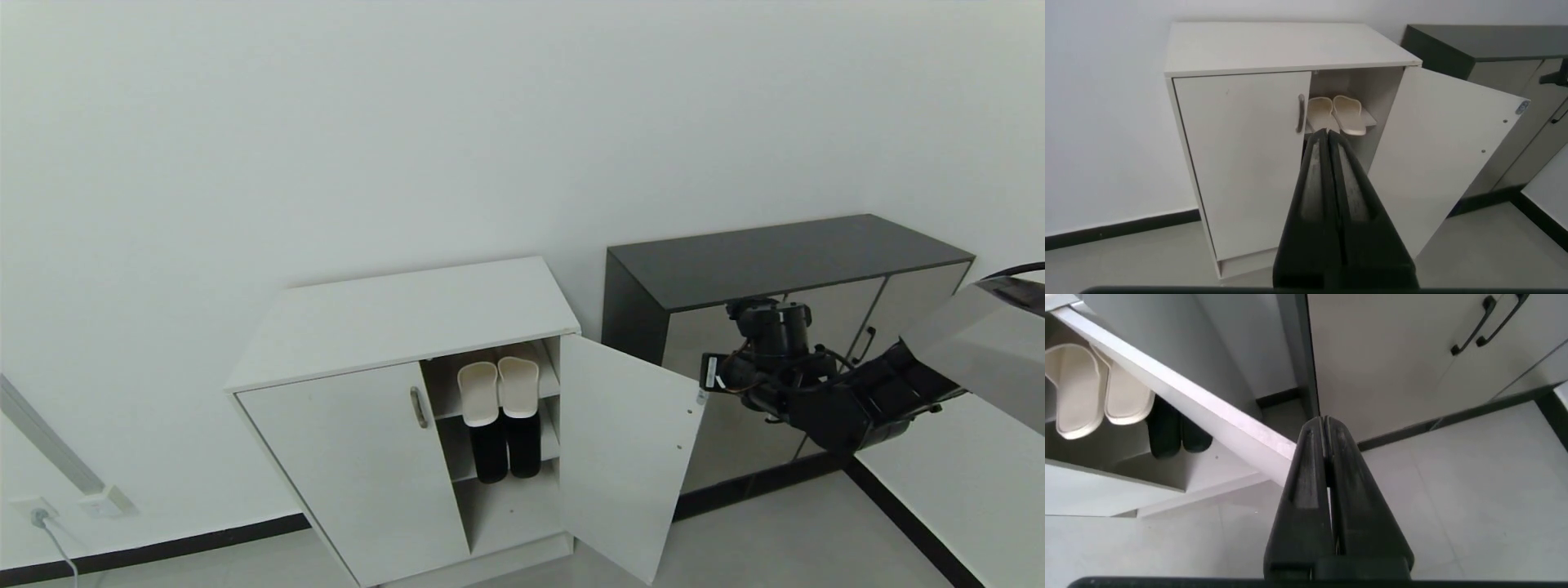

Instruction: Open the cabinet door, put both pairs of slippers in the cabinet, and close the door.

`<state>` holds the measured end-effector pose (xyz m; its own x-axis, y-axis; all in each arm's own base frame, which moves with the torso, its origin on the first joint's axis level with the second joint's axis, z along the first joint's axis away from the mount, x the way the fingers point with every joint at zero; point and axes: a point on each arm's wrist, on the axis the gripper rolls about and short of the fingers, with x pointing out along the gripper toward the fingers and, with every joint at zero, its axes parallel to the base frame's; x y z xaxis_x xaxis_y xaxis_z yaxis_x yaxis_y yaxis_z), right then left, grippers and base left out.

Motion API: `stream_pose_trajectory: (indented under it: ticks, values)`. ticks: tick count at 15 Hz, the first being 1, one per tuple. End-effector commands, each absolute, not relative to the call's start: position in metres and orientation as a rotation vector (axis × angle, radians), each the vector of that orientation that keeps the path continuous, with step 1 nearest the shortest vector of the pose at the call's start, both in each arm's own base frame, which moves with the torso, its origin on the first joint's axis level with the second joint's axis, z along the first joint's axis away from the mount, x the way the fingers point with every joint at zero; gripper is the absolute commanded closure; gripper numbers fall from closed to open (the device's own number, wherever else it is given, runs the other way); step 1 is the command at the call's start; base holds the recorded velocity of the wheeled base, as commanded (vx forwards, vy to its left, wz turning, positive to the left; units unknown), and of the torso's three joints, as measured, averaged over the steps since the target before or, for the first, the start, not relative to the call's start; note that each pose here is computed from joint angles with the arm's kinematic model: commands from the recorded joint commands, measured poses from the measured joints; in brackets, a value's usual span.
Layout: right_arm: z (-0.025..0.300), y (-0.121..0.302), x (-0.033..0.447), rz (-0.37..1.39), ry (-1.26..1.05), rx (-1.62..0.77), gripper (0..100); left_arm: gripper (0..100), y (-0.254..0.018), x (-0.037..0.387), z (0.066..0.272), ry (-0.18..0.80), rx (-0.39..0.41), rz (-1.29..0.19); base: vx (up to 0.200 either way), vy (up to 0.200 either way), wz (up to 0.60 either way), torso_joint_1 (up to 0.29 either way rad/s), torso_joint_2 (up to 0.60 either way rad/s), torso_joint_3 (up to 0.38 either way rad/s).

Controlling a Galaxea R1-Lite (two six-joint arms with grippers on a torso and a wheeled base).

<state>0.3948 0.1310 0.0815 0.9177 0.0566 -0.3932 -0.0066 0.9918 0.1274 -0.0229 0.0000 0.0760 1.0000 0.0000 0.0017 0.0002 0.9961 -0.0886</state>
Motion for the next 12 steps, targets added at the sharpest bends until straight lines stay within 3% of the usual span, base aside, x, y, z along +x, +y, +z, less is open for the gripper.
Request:
stream_pose_trajectory:
  ticks: [1, 12]
  values:
    - [0.072, 0.133, 0.403, 0.03, 0.406, 0.133, 100, 100, 0.0, -0.023, 0.076, 0.0, -0.089, 0.0, 0.0, 0.0, 0.0, 0.0, 0.0, 0.0]
    - [0.05, 0.133, 0.42, 0.015, 0.407, 0.14, 100, 100, 0.0, -0.023, 0.076, 0.0, -0.089, 0.0, 0.0, 0.0, 0.0, 0.0, 0.0, 0.0]
